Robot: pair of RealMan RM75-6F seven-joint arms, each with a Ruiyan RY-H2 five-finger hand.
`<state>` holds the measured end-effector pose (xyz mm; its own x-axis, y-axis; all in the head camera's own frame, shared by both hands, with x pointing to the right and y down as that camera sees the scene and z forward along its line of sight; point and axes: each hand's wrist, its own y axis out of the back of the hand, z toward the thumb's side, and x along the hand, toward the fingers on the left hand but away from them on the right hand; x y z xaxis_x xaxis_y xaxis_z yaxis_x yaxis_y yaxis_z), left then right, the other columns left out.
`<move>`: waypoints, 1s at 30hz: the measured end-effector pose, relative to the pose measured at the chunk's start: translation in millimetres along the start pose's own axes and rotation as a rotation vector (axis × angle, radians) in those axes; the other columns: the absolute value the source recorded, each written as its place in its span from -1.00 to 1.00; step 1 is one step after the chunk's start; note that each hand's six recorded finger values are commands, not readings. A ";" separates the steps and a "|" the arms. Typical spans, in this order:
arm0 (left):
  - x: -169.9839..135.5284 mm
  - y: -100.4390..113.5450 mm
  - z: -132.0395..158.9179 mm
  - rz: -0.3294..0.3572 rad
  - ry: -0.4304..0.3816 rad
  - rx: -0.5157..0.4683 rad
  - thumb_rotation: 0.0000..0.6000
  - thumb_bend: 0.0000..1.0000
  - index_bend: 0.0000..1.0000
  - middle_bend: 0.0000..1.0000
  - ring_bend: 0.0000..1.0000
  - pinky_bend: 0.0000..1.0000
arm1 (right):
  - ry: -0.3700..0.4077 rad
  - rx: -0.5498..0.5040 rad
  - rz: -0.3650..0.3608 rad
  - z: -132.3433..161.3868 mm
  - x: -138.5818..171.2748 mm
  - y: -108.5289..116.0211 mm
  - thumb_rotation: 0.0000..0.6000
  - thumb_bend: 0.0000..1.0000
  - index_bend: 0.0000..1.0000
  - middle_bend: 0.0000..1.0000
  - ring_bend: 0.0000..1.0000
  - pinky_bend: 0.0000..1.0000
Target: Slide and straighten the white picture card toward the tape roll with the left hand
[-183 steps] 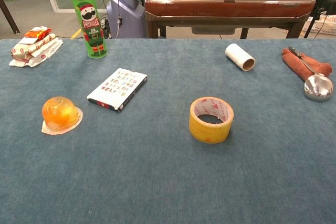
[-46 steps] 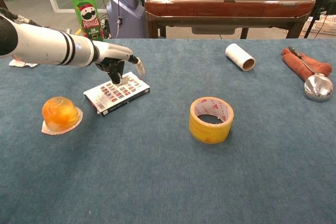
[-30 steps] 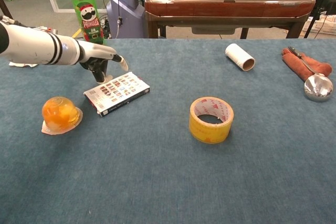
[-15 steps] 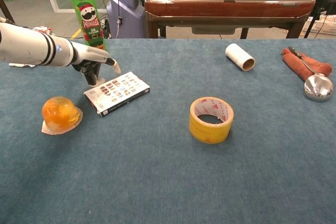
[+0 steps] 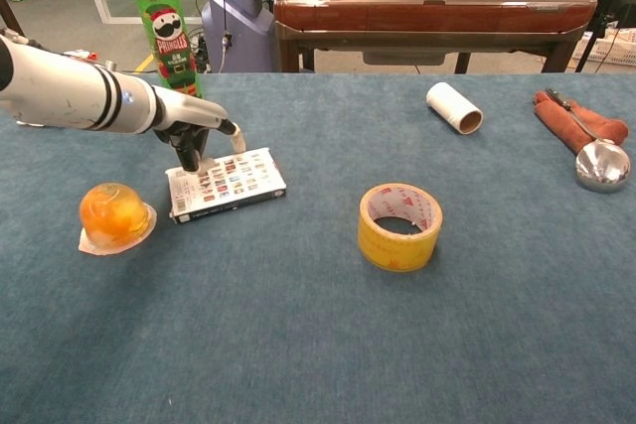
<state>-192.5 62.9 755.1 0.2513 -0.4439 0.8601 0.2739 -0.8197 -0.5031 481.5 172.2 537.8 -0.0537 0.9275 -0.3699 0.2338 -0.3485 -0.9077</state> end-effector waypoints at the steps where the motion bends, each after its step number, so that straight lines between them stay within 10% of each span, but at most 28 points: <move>1: -0.5 0.1 2.7 -0.002 -0.006 0.004 1.00 0.20 -0.53 1.00 0.98 1.00 | -0.001 0.000 -0.001 -0.1 0.3 0.5 1.00 -0.74 -0.80 -0.75 -0.99 -0.61; 30: -14.0 -1.4 -34.1 -0.012 0.083 0.064 1.00 0.19 -0.50 1.00 0.98 1.00 | -0.008 0.001 0.008 -1.3 -1.0 -0.1 1.00 -0.74 -0.78 -0.75 -0.99 -0.61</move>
<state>-228.0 57.9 746.6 0.1702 -0.4650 0.8688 0.3360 -0.8014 -0.4948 482.9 171.5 538.5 -0.0598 0.9237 -0.3783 0.2333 -0.3556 -0.9051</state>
